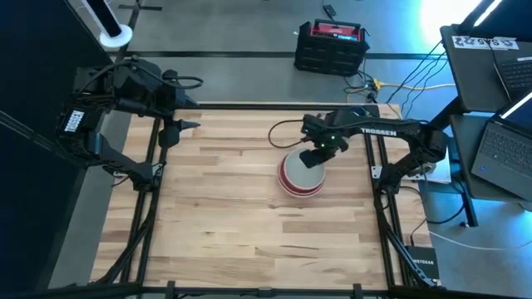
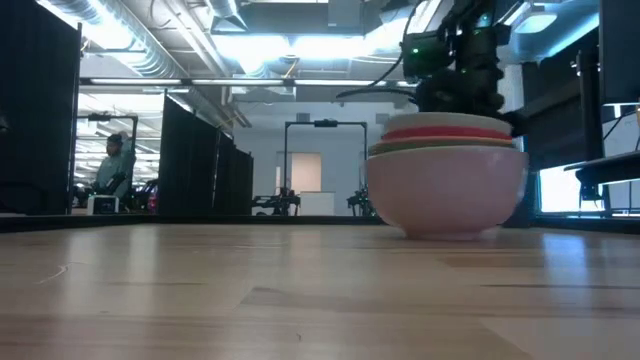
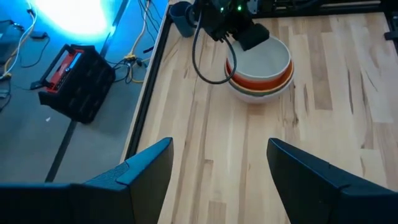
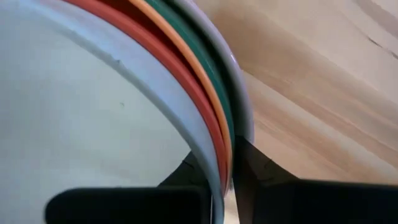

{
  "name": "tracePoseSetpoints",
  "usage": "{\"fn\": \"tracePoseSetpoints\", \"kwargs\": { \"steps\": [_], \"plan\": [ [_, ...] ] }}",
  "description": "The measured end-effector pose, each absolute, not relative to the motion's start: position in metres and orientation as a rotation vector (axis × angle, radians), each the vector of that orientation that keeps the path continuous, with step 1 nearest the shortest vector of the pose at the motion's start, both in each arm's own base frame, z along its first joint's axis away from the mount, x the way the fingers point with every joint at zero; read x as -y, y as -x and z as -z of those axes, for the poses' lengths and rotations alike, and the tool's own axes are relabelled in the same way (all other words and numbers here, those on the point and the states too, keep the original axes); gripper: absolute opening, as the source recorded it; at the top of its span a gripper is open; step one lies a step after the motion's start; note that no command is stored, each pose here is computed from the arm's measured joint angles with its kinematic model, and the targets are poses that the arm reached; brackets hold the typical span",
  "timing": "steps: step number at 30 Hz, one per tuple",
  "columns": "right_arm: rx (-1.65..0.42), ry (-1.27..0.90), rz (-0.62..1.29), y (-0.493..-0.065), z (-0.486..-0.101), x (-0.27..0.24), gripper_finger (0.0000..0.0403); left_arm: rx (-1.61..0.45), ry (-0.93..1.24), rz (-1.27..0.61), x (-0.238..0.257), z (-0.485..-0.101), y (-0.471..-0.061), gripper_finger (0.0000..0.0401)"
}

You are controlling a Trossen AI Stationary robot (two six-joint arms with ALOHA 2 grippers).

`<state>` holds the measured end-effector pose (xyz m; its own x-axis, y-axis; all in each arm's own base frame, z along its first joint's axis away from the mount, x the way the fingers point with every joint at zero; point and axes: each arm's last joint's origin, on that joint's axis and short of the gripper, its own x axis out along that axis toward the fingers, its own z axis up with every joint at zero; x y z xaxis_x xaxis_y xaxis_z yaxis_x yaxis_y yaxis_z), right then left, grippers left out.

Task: Nest bowls inside each other
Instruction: Move the stack of bowls to the center of the table

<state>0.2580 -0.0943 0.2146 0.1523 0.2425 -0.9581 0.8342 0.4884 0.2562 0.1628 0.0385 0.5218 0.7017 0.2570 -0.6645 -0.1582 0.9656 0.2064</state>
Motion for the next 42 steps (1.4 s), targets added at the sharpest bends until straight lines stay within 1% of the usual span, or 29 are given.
{"fn": "tracePoseSetpoints", "kwargs": {
  "steps": [5, 11, 19, 32, 35, 42],
  "plan": [
    [-1.374, -1.033, 0.523, -0.274, -0.208, 0.095, 0.0002, -0.759, -0.139, -0.232, -0.039, -0.522, -0.163, 0.0243],
    [-1.348, -0.984, 0.484, -0.303, -0.216, 0.102, 0.0001, -0.761, -0.153, -0.226, -0.039, -0.522, -0.163, 0.0243],
    [-1.427, -0.915, 0.459, -0.33, -0.215, 0.113, 0.0001, -0.761, -0.157, -0.224, -0.039, -0.522, -0.163, 0.0243],
    [-1.454, -0.886, 0.434, -0.333, -0.22, 0.114, 0.0015, -0.762, -0.16, -0.224, -0.039, -0.522, -0.163, 0.0243],
    [-1.456, -0.884, 0.433, -0.333, -0.22, 0.114, 0.0035, -0.761, -0.158, -0.224, -0.039, -0.522, -0.163, 0.0243],
    [-1.452, -0.894, 0.42, -0.334, -0.223, 0.114, 0.0116, -0.761, -0.157, -0.225, -0.039, -0.522, -0.163, 0.0243]
  ]
}}
